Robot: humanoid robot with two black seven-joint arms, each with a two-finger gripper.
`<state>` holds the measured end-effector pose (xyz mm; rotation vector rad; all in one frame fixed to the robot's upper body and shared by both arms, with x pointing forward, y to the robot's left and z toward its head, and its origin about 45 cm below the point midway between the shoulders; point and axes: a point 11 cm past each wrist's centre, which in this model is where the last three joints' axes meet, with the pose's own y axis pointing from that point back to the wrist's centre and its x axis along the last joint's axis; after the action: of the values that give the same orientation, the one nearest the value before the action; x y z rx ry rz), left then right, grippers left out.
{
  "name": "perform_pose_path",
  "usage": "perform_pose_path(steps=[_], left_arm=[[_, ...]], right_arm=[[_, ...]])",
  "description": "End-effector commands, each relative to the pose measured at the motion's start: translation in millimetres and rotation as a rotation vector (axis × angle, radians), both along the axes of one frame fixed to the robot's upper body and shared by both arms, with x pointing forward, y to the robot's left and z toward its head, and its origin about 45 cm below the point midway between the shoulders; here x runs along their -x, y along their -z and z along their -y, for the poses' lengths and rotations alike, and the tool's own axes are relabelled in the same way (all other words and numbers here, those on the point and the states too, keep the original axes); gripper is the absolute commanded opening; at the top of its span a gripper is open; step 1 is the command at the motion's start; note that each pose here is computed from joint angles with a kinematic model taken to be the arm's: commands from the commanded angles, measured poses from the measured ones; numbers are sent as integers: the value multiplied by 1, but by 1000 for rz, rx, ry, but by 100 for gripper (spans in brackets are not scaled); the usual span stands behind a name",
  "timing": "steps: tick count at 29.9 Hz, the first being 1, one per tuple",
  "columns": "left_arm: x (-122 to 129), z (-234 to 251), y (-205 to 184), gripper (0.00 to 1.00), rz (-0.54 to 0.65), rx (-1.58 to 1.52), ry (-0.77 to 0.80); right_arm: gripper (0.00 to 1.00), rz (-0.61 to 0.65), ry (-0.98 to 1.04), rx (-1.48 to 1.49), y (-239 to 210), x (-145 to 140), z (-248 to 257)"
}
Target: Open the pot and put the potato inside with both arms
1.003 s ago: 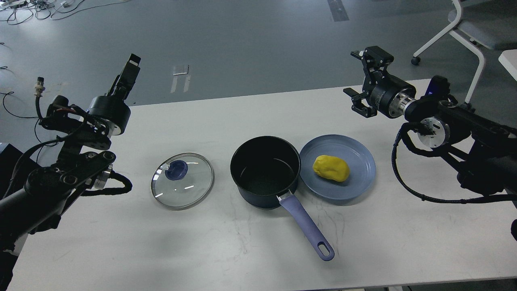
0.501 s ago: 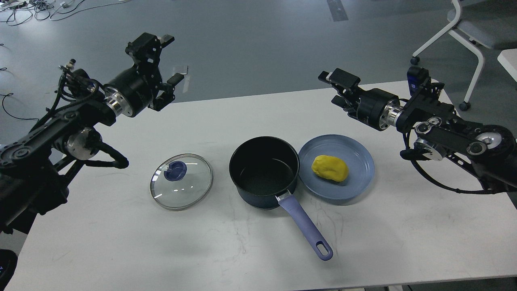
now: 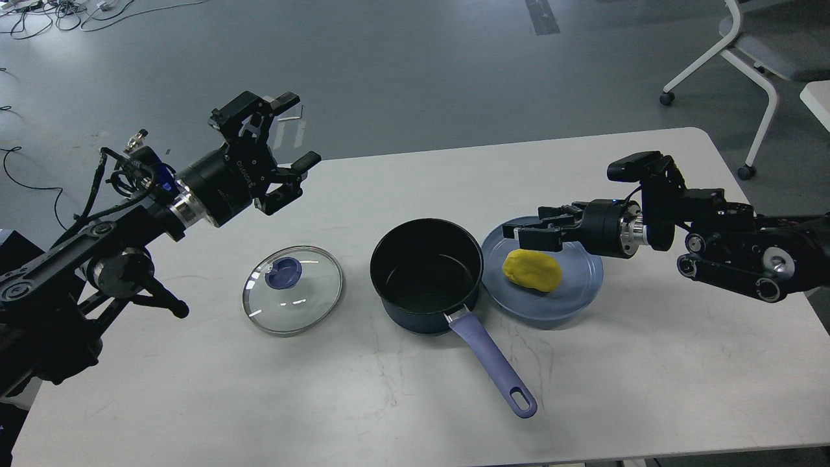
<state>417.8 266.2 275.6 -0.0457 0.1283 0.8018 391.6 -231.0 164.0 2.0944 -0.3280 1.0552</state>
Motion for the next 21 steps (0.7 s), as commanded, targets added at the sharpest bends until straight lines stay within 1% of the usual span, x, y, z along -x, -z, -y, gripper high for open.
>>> perform_pose_path(steps=[1, 4, 9, 19, 21], left_arm=[[1, -1, 2, 98, 4, -2, -5], [1, -2, 3, 98, 5, -6, -7], [2, -4, 7, 98, 0, -12, -20], [0, -6, 5, 98, 19, -2, -45], [1, -7, 6, 98, 20, -3, -49]], right_arm=[[98, 40, -105, 46, -6, 6, 1], [97, 34, -129, 76, -2, 14, 7], [88, 3, -165, 149, 14, 27, 19], [87, -4, -161, 171, 20, 26, 23], [76, -11, -164, 178, 24, 28, 23]])
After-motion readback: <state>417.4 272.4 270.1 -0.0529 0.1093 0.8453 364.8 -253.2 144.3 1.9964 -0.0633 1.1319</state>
